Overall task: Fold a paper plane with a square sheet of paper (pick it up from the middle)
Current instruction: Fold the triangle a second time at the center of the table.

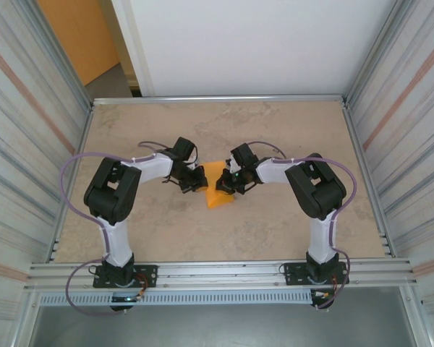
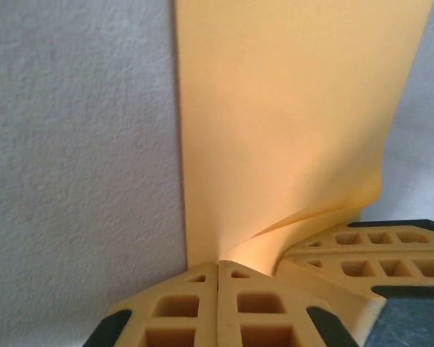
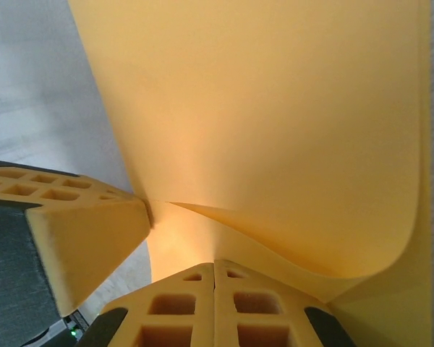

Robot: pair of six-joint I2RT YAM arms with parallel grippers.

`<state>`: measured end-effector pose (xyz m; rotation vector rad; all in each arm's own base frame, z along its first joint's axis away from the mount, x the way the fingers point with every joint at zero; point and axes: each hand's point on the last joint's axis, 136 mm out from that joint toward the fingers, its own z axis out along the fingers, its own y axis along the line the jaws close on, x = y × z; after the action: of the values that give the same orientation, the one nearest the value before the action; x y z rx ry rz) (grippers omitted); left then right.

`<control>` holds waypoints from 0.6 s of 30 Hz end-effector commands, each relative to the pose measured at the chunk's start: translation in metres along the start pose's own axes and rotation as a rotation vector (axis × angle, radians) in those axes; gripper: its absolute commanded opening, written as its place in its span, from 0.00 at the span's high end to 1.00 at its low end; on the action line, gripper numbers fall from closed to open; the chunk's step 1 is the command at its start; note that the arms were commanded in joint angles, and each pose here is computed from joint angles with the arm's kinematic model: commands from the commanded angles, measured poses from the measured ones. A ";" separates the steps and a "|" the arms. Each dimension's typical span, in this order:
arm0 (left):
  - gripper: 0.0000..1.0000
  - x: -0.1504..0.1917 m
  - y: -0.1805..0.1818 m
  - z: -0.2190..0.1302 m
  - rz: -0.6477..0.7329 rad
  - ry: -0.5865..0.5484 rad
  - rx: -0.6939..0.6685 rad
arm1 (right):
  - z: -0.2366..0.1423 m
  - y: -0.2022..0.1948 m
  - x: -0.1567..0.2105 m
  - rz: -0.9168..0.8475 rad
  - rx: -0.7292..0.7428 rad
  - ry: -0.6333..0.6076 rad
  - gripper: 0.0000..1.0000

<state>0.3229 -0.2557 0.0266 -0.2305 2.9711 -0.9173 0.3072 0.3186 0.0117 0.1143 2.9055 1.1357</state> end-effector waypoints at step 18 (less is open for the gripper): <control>0.99 0.062 -0.036 0.005 0.107 0.054 0.111 | 0.018 -0.092 0.033 0.175 0.295 0.055 1.00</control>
<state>0.2652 -0.2903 0.0439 -0.0409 2.9437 -1.0455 0.3077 0.3185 0.0116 0.1282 2.8985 1.1394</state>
